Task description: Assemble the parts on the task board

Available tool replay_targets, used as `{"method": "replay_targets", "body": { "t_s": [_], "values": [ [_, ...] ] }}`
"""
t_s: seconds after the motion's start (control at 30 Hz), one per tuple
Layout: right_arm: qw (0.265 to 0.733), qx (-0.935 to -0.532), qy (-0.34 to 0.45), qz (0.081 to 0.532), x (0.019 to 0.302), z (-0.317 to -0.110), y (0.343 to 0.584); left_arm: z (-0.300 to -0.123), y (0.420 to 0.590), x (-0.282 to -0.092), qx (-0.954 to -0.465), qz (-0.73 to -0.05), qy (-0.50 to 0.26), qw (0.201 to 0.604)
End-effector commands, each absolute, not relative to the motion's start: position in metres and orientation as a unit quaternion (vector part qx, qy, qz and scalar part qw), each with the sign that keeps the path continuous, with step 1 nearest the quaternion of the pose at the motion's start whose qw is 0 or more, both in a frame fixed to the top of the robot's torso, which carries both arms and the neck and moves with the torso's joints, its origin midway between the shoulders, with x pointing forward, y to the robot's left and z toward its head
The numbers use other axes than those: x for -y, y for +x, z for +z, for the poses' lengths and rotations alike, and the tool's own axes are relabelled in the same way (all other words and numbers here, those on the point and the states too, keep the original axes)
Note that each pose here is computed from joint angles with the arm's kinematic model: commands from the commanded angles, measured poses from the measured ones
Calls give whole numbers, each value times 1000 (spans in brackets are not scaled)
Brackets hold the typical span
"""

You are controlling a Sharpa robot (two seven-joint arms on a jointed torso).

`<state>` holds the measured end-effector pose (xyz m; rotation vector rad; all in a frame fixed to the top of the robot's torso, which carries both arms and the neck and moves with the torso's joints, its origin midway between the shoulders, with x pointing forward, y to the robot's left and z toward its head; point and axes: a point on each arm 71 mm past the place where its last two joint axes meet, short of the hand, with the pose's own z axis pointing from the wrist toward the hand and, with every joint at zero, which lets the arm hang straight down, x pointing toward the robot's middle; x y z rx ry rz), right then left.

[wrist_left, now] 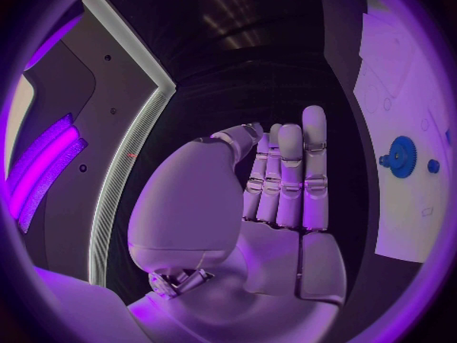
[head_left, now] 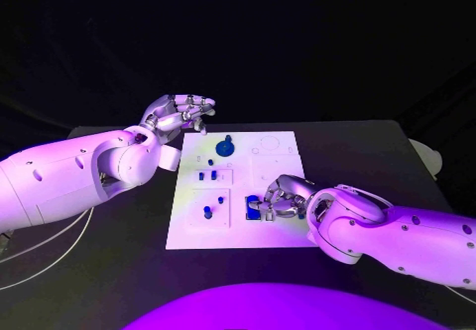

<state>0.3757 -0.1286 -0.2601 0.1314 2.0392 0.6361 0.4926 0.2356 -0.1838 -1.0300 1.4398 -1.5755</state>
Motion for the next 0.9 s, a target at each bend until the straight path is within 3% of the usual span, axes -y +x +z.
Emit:
{"method": "replay_targets", "body": {
  "t_s": [0.03,0.9],
  "values": [
    [489,-824,42,282,130,-255,371,-183,492,-234,-561,-623,-400,370],
    [465,-842,29,273,128,-266,370,-183,492,-236,-559,-621,-401,375]
  ]
}}
